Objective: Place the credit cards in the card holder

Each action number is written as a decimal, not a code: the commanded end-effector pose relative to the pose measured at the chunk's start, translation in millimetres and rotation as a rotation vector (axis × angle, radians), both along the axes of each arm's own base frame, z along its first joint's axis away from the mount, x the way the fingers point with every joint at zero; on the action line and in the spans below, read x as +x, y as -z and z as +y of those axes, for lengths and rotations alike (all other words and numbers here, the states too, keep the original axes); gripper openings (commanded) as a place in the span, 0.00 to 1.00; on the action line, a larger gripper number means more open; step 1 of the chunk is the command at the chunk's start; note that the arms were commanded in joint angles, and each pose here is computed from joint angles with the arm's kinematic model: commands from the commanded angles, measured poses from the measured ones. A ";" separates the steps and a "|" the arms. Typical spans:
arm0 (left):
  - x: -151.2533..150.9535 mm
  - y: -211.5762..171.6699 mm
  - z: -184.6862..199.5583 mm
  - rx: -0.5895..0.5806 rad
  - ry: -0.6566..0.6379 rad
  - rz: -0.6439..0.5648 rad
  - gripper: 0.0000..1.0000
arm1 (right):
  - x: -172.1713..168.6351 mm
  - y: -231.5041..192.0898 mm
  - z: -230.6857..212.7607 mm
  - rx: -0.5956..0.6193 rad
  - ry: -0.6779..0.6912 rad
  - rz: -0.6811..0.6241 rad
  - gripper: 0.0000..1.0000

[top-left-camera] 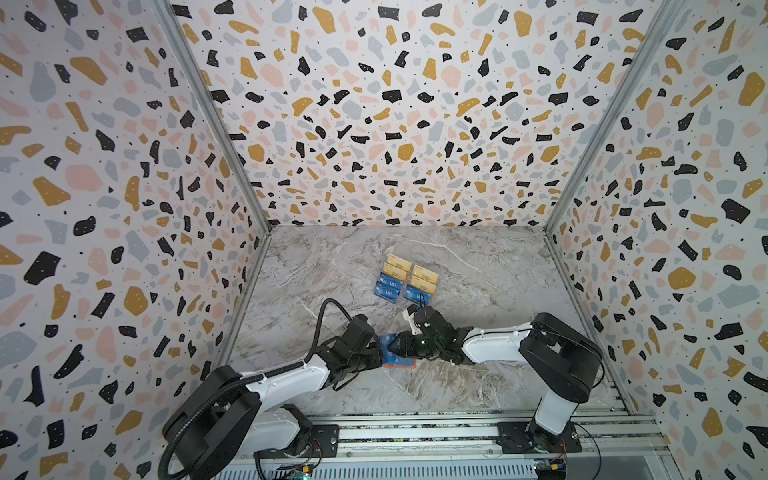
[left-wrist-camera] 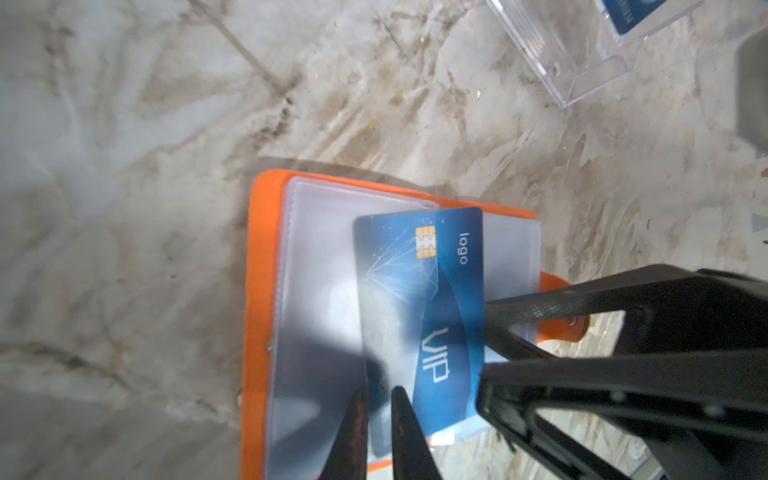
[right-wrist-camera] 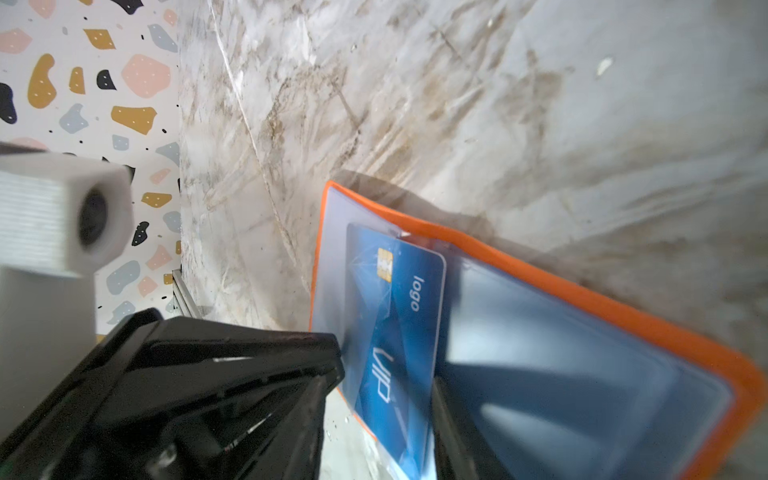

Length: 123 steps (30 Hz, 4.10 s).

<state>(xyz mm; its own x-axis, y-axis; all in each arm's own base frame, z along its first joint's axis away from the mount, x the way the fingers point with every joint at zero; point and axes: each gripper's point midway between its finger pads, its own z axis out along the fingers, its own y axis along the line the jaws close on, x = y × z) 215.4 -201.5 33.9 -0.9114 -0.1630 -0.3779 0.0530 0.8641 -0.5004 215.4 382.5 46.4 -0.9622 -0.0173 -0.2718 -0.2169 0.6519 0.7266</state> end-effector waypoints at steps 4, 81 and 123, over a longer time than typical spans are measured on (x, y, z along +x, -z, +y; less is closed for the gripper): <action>19.8 -21.9 28.4 0.052 -0.080 -0.094 0.34 | 3.0 -7.0 5.0 -0.002 0.008 -0.009 0.42; 7.4 -4.1 20.9 -0.019 -0.040 0.025 0.00 | -16.6 -23.1 -8.5 -0.151 -0.125 -0.116 0.50; 7.3 -51.1 31.2 0.085 0.000 0.011 0.26 | -5.9 -27.3 -29.0 -0.183 -0.220 -0.167 0.34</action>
<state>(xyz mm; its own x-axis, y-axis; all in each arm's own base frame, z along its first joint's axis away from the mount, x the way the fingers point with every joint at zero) 228.3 -178.0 69.8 -0.9148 -0.1707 -0.3660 0.0238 0.8819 -0.4709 212.6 366.4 78.2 -0.8844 -0.2427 -0.3987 -0.4483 0.6792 0.5810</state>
